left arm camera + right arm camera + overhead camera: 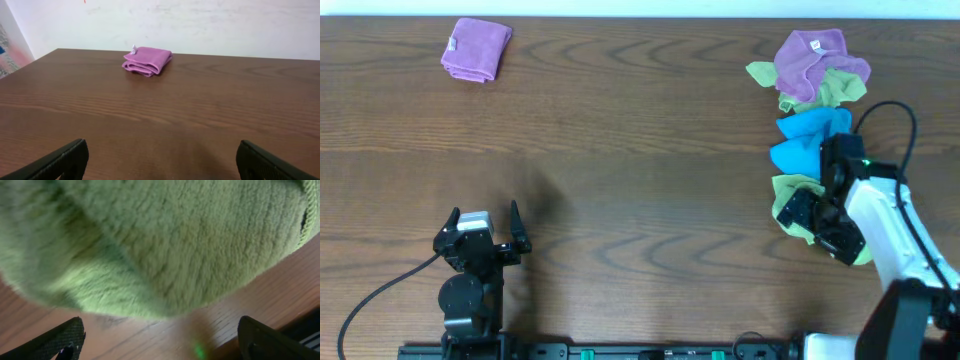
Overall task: Fold the cloth
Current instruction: 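Reach the right gripper to the lower green cloth and grasp it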
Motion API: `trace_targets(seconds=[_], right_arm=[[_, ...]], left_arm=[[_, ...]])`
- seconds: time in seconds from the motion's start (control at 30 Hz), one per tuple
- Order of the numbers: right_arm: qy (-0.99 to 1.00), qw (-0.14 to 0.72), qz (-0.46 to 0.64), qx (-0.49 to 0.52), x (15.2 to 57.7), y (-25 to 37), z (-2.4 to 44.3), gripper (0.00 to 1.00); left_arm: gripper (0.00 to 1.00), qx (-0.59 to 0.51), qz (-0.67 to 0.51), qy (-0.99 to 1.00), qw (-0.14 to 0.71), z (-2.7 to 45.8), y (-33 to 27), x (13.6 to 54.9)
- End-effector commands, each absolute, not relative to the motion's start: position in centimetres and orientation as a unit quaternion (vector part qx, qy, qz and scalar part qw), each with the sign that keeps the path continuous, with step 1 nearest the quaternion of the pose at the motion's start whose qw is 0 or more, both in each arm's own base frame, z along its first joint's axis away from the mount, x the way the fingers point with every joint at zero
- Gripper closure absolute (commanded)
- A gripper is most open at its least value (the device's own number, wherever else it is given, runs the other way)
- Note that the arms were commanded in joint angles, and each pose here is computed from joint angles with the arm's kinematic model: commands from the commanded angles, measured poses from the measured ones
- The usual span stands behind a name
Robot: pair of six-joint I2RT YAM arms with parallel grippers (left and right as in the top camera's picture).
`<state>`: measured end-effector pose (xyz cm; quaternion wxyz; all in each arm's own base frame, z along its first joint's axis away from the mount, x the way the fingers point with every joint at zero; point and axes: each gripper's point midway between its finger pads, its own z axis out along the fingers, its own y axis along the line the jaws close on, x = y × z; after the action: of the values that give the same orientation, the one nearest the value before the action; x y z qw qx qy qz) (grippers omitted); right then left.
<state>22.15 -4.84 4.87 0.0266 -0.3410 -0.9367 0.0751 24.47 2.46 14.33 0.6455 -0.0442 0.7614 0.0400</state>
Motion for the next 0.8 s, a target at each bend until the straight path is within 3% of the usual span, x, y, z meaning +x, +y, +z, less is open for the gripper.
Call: trace_targets(seconds=[0.0,0.03,0.1,0.13,0.3,0.5,0.77], right_arm=[[-0.935,0.001,0.114,-0.337,23.0,-6.6,5.6,0.09],[-0.933,-0.007,0.124,-0.337,23.1,-7.0,5.7,0.29],[-0.933,-0.018,0.134,-0.333,23.6,-7.5,5.8,0.87],[-0.935,-0.023,0.132,-0.328,23.9,-7.5,5.8,0.99],[-0.940,-0.044,0.097,-0.324,26.0,-6.4,7.7,0.99],[-0.953,-0.180,0.063,-0.234,33.5,-3.7,18.6,0.99],[-0.916,-0.386,-0.106,-0.033,40.6,8.1,32.2,0.99]], left_arm=[[0.05,-0.046,0.053,0.779,0.624,12.2,2.9,24.3],[0.05,-0.046,0.053,0.779,0.624,12.2,2.9,24.3],[0.05,-0.046,0.053,0.779,0.624,12.2,2.9,24.3],[0.05,-0.046,0.053,0.779,0.624,12.2,2.8,24.3],[0.05,-0.046,0.053,0.779,0.624,12.2,2.9,24.3],[0.05,-0.046,0.053,0.779,0.624,12.2,2.9,24.3],[0.05,-0.046,0.053,0.778,0.624,12.3,2.9,24.3]])
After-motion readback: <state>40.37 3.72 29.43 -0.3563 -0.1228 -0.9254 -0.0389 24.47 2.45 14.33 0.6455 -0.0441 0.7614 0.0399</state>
